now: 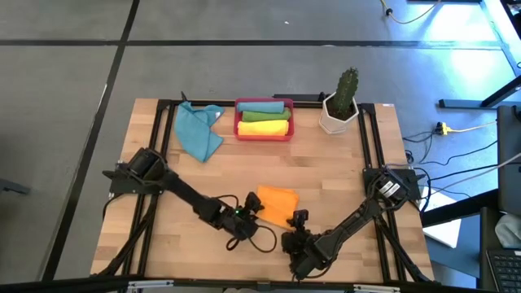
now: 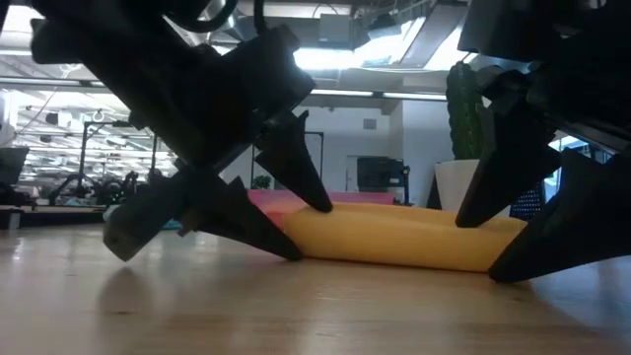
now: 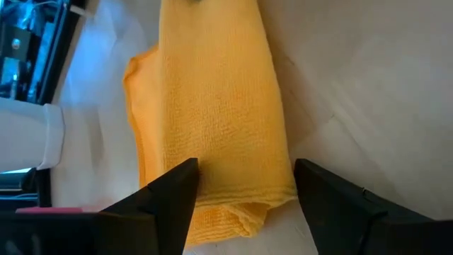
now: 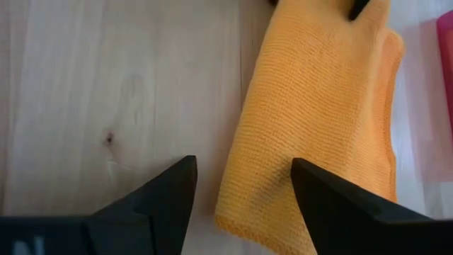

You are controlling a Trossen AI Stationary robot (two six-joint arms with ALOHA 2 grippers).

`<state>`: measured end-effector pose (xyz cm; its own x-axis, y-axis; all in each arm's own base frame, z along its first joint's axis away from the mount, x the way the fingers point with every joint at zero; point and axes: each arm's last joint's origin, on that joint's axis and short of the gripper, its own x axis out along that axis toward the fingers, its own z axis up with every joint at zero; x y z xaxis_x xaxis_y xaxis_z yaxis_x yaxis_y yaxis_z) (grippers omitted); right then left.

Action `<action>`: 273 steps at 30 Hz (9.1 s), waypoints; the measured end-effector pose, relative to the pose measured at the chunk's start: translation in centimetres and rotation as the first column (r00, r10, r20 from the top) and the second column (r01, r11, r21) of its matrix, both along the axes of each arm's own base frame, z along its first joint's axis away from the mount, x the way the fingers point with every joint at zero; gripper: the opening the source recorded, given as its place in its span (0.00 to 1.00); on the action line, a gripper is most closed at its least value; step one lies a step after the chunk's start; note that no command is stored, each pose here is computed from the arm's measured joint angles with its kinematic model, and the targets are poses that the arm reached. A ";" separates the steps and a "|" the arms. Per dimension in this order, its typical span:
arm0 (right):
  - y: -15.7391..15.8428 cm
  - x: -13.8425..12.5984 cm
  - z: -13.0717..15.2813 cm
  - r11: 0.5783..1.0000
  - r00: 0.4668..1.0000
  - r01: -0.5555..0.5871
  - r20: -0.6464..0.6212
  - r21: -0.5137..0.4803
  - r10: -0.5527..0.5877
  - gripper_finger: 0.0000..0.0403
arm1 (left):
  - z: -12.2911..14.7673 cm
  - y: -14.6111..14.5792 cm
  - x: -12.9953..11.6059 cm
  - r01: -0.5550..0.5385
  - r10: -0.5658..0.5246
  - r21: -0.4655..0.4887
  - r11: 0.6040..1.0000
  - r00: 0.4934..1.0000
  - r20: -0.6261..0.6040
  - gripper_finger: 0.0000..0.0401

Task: Roll microfiber towels into tight, uniform cylinder then place into a basket
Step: Roll the orange towel

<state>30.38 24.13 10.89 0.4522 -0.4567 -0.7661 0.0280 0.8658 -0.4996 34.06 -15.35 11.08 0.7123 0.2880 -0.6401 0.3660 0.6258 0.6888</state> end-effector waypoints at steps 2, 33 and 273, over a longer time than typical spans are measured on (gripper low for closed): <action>0.0 0.0 0.0 1.000 1.000 -0.001 -0.001 -0.003 0.001 0.58 | 0.0 0.3 0.2 0.006 -0.006 -0.015 1.000 1.000 -0.011 0.56; 0.8 1.9 3.5 0.960 0.994 0.110 -0.008 0.259 -0.111 0.02 | 0.9 -1.6 -1.9 0.033 -0.064 -0.248 0.968 0.991 -0.117 0.00; -14.7 -0.2 0.5 0.688 0.814 -0.307 0.556 0.658 -0.168 0.46 | -0.5 3.1 -3.6 -0.032 0.029 -0.316 0.948 0.999 -0.013 0.53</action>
